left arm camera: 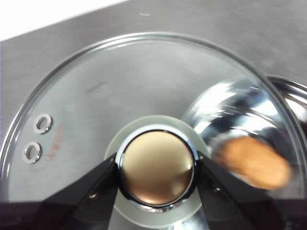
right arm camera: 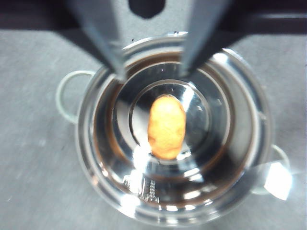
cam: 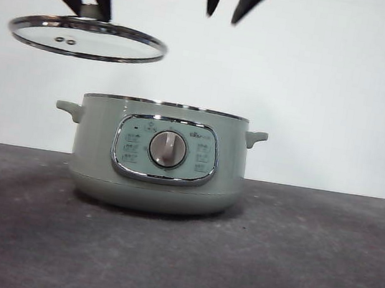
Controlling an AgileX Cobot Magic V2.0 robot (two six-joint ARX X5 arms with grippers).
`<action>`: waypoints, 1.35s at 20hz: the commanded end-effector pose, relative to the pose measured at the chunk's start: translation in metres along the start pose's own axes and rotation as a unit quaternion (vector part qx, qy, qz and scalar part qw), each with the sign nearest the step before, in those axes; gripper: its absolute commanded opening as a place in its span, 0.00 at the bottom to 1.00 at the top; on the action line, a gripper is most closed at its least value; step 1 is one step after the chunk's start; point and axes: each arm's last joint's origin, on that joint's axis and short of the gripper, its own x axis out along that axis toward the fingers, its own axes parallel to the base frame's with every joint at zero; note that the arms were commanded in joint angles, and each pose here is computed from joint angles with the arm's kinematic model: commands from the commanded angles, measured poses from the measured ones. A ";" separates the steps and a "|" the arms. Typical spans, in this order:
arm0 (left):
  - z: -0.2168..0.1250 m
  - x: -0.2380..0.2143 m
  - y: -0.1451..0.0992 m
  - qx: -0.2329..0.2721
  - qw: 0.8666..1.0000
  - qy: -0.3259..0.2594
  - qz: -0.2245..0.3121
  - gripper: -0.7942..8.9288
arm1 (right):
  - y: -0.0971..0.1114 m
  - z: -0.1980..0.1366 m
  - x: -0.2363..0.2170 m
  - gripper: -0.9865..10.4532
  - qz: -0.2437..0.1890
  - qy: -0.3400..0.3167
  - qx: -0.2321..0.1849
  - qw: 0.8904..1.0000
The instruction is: Pick up the potato,open the lid,put the potato in the pot,close the lid
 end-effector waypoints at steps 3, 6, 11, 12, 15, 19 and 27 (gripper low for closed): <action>0.003 0.003 -0.037 0.036 0.999 0.006 -0.034 0.07 | 0.006 -0.017 -0.070 0.08 0.004 -0.054 -0.022 0.998; 0.003 0.007 -0.059 0.056 0.997 0.013 -0.054 0.07 | 0.006 -0.040 -0.105 0.08 -0.029 -0.072 -0.033 0.996; 0.000 0.009 -0.088 0.081 0.993 0.027 -0.078 0.07 | -0.007 -0.103 -0.130 0.08 -0.021 -0.040 -0.033 0.998; 0.000 0.008 -0.093 0.084 0.993 0.027 -0.082 0.07 | -0.009 -0.115 -0.133 0.08 -0.022 -0.035 -0.028 0.999; -0.001 0.009 -0.101 0.089 0.992 0.032 -0.089 0.07 | -0.014 -0.144 -0.140 0.08 -0.017 -0.028 -0.013 0.999; -0.004 0.018 -0.105 0.091 0.990 0.053 -0.093 0.07 | -0.017 -0.171 -0.142 0.08 0.013 -0.014 0.003 1.000; -0.009 0.056 -0.112 0.090 0.987 0.087 -0.103 0.07 | -0.019 -0.213 -0.118 0.08 0.003 0.042 0.009 0.999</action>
